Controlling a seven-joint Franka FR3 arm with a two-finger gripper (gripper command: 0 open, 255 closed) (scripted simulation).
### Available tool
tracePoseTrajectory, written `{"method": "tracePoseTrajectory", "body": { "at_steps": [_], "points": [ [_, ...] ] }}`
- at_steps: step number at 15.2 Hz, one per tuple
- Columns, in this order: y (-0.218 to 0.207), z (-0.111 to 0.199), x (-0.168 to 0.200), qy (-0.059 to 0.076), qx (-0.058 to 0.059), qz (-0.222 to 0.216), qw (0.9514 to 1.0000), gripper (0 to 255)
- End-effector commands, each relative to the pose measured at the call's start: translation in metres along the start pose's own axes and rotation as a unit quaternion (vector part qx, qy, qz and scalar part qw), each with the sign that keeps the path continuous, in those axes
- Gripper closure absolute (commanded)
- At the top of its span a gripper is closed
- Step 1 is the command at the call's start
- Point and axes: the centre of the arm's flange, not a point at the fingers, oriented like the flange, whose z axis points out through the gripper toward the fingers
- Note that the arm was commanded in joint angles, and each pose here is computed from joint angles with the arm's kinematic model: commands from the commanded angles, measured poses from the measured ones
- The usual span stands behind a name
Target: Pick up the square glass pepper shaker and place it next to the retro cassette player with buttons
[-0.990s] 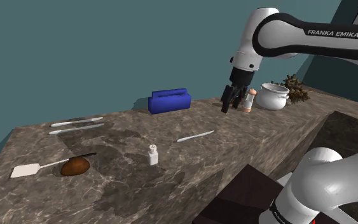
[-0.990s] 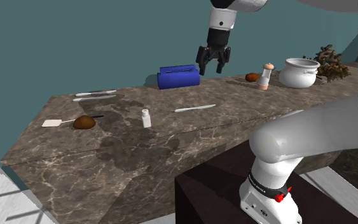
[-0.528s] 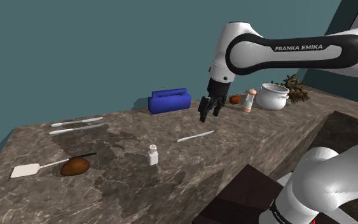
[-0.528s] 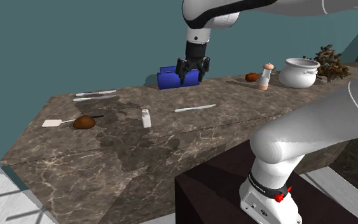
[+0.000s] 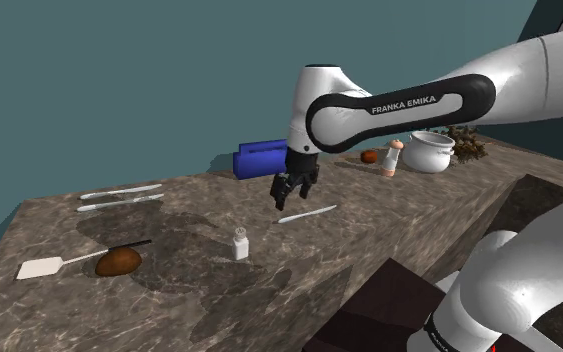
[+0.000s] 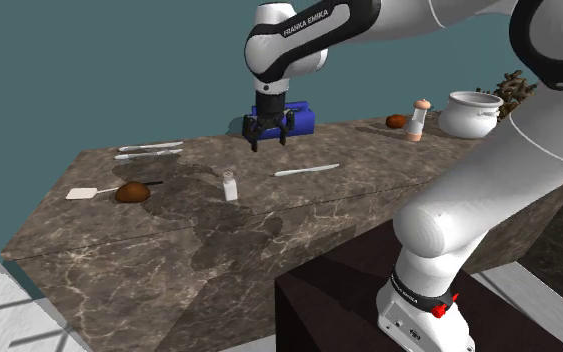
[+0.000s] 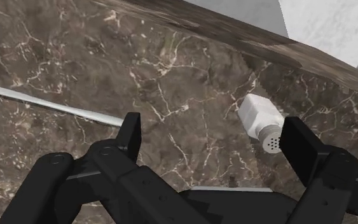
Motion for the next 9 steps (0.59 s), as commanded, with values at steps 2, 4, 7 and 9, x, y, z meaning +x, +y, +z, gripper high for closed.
{"method": "tracePoseTrajectory", "body": {
  "at_steps": [2,4,7,9],
  "points": [
    [-0.024,0.025,0.021,0.004,-0.007,0.001,1.0,0],
    [-0.041,0.041,0.034,0.006,-0.013,0.002,0.9999,0],
    [-0.065,0.066,0.055,0.01,-0.021,0.003,0.9997,0],
    [-0.081,0.082,0.069,0.012,-0.026,0.004,0.9996,0]
  ]
}}
